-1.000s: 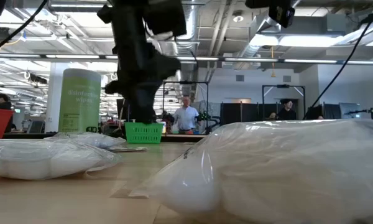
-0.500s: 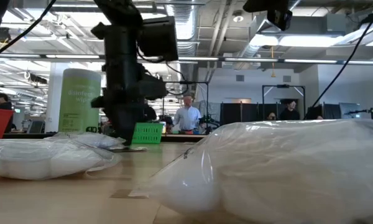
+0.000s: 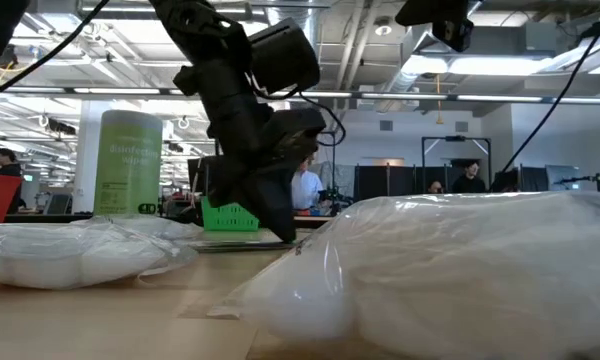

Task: Pick & Place Travel size toiletries
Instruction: Put the black comb into the bottom red basket

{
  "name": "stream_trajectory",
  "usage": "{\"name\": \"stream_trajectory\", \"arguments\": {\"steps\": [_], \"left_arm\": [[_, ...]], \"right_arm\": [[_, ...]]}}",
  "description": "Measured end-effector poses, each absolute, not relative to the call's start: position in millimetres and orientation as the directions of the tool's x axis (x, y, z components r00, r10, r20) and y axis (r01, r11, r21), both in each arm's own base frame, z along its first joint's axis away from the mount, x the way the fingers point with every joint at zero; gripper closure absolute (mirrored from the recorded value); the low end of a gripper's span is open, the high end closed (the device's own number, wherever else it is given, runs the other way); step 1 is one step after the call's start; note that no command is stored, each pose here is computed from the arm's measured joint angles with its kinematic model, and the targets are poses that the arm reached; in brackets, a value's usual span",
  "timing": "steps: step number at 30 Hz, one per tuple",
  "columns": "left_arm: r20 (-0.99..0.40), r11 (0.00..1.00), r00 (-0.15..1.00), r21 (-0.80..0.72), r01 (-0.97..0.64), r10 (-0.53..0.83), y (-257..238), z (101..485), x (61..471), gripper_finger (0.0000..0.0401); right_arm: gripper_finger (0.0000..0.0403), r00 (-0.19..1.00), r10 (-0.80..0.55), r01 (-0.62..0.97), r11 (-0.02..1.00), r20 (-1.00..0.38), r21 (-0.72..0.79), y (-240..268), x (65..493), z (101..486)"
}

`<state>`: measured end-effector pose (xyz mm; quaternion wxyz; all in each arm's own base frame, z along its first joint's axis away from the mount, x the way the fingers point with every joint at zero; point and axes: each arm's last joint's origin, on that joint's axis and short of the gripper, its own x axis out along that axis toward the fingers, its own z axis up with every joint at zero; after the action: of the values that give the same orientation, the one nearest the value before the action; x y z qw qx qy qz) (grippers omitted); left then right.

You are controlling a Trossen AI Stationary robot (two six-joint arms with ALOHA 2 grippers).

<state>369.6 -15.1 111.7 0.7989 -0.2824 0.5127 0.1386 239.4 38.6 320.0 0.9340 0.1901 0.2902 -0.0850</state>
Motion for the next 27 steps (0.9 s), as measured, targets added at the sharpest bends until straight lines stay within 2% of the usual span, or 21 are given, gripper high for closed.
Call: {"name": "stream_trajectory", "arguments": {"steps": [7,13,16,19,24,27], "left_arm": [[-0.855,0.898,0.513,-0.281,-0.339,-0.074,-16,127,384,0.0401],[-0.785,0.919,0.619,-0.271,-0.287,-0.038,-34,170,382,0.0401],[-0.773,0.92,0.634,-0.27,-0.284,-0.031,-45,181,377,0.0401],[-0.787,0.904,0.616,-0.292,-0.312,-0.042,-57,186,371,0.0401],[-0.833,0.862,0.553,-0.292,-0.415,-0.015,-75,169,356,0.0401],[-0.867,0.827,0.497,-0.272,-0.493,0.011,-81,156,344,0.0401]], "right_arm": [[0.0403,0.815,-0.041,0.254,0.922,-0.578,0.292,39,239,320],[0.0403,0.786,0.169,-0.007,0.964,-0.595,0.265,36,242,318],[0.0403,0.766,0.239,-0.071,0.954,-0.597,0.291,30,246,315],[0.0403,0.746,0.215,-0.036,0.958,-0.63,0.284,22,251,307],[0.0403,0.712,0.15,0.038,0.967,-0.686,0.251,13,269,288],[0.0403,0.657,0.144,0.015,0.979,-0.74,0.205,13,281,269]]}}
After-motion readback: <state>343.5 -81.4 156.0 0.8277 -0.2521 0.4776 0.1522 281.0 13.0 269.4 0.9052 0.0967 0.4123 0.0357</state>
